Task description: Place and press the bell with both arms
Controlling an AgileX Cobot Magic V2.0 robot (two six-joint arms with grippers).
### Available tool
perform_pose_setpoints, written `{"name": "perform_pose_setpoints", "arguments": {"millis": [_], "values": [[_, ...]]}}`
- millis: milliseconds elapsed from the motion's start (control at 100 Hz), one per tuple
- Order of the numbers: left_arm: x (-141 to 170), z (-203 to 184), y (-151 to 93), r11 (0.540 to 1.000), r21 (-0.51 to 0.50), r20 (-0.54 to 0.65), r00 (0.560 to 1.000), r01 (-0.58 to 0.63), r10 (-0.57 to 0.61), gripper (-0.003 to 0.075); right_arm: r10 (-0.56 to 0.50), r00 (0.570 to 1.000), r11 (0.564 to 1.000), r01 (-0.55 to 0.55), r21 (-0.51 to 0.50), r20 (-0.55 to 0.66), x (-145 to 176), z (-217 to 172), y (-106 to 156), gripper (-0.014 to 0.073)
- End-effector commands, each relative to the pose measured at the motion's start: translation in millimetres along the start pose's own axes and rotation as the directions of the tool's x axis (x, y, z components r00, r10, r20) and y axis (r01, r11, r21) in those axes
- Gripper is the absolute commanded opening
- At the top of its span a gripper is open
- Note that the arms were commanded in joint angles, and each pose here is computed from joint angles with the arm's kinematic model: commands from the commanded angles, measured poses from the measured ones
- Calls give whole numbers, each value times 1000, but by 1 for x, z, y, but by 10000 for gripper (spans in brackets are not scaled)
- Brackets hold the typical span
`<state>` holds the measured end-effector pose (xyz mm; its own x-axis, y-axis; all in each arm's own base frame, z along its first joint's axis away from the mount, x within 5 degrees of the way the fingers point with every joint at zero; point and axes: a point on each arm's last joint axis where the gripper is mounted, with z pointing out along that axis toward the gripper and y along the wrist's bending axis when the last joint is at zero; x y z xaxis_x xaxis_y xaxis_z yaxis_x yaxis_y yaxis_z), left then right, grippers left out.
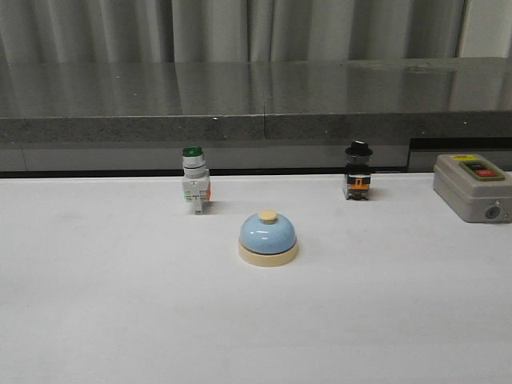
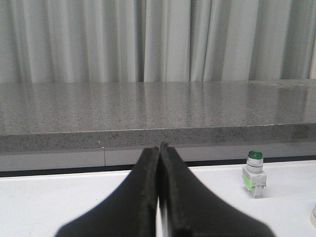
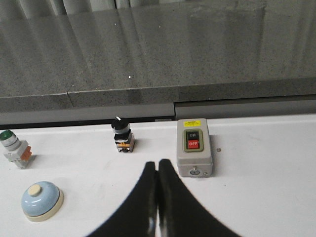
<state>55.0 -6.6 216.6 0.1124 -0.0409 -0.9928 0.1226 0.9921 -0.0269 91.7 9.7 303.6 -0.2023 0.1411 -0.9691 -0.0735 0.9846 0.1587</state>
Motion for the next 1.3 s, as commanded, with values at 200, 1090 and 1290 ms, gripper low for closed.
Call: {"name": "perform_pose_setpoints", "arguments": {"millis": [200, 1090, 1290], "values": [[10, -2, 0, 1000, 0, 57, 998, 16, -16, -21, -22, 963, 999, 34, -38, 270, 25, -16, -4, -64], [10, -2, 0, 1000, 0, 57, 998, 16, -16, -21, -24, 948, 999, 30, -15, 316, 94, -21, -17, -64], [10, -2, 0, 1000, 0, 57, 998, 16, -16, -21, -24, 942, 999, 31, -18, 335, 92, -21, -17, -64]]}}
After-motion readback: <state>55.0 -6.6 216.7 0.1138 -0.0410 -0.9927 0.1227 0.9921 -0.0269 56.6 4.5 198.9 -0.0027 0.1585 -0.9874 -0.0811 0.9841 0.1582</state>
